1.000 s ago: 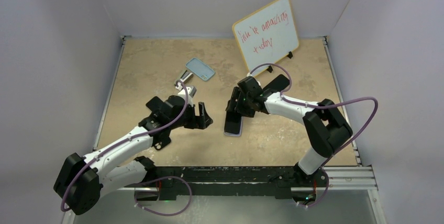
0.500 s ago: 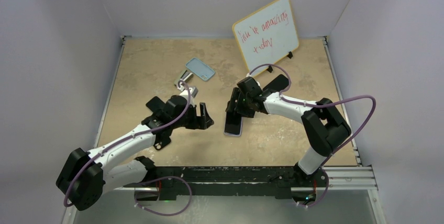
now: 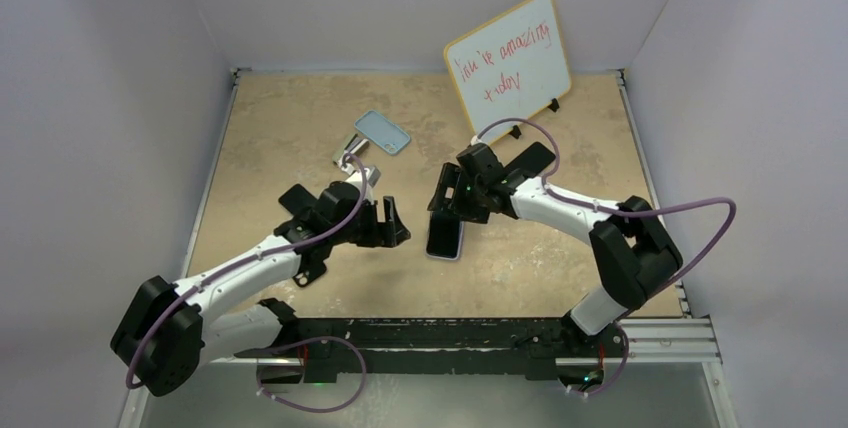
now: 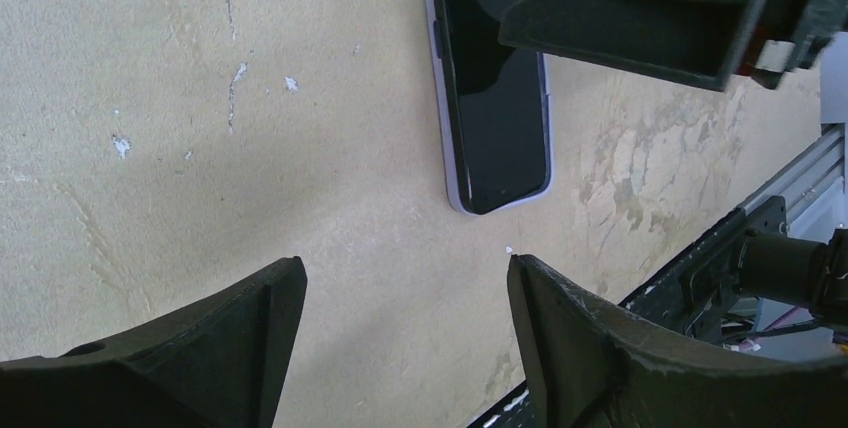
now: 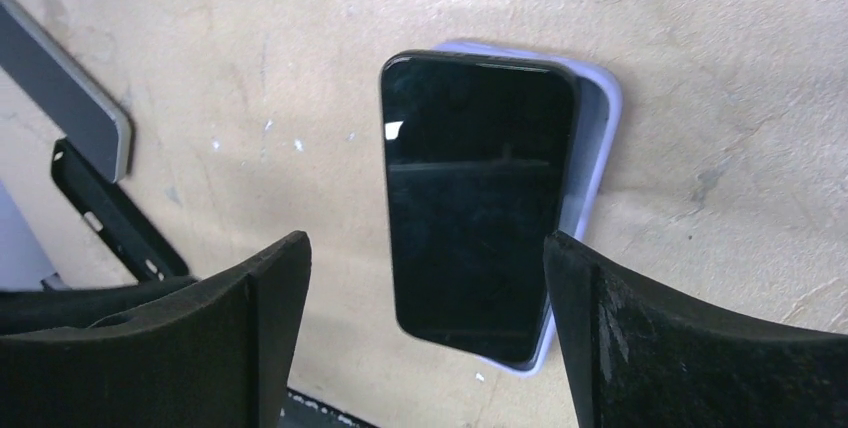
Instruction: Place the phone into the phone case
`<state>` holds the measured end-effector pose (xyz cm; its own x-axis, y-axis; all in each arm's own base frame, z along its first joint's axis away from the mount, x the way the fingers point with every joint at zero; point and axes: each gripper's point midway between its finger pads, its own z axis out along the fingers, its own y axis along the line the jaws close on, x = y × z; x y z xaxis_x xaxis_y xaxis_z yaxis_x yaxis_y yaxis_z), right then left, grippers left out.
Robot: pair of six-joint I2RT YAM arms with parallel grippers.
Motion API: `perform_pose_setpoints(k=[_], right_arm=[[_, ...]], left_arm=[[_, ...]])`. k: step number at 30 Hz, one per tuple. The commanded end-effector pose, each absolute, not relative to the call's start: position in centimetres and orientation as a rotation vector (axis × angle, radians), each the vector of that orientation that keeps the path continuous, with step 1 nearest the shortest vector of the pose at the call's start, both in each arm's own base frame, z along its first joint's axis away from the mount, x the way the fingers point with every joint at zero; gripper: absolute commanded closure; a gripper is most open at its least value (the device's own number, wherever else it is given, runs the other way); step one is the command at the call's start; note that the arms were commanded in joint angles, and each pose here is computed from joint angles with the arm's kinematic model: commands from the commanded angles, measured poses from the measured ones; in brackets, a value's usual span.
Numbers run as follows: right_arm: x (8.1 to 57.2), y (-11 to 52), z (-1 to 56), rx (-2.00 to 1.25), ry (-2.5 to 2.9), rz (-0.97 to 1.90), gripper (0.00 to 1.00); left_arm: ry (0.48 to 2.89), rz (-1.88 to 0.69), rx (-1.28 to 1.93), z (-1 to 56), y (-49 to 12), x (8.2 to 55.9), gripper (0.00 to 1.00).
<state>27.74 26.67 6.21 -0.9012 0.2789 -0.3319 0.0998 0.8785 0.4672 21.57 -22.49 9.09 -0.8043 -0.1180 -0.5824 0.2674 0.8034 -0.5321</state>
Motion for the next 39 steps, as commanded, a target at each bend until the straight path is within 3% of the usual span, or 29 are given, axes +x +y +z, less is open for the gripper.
perform_pose_setpoints(k=[1,8,13,16,31,39], right_arm=[[26.3,27.3,7.6,0.205,2.657,0.728,0.15],[26.5,25.2,7.6,0.202,2.582,0.712,0.25],[27.4,24.2,6.9,0.203,2.553,0.767,0.33],[27.9,23.8,6.8,0.194,2.537,0.805,0.37],[29.7,22.8,4.4,0.236,2.509,0.860,0.44],[30.1,23.1,3.5,0.230,2.507,0.874,0.47]], left_arm=[[2.297,-0.841,0.110,11.2,-23.6,23.6,0.24],[2.260,-0.822,0.108,12.5,-25.5,27.0,0.31],[2.254,-0.763,0.066,12.3,-26.4,30.1,0.44],[2.235,-0.825,0.104,12.5,-28.1,31.2,0.45],[2.339,-0.951,0.215,7.7,-32.5,32.8,0.56],[2.395,-0.928,0.252,5.6,-32.8,33.0,0.70]])
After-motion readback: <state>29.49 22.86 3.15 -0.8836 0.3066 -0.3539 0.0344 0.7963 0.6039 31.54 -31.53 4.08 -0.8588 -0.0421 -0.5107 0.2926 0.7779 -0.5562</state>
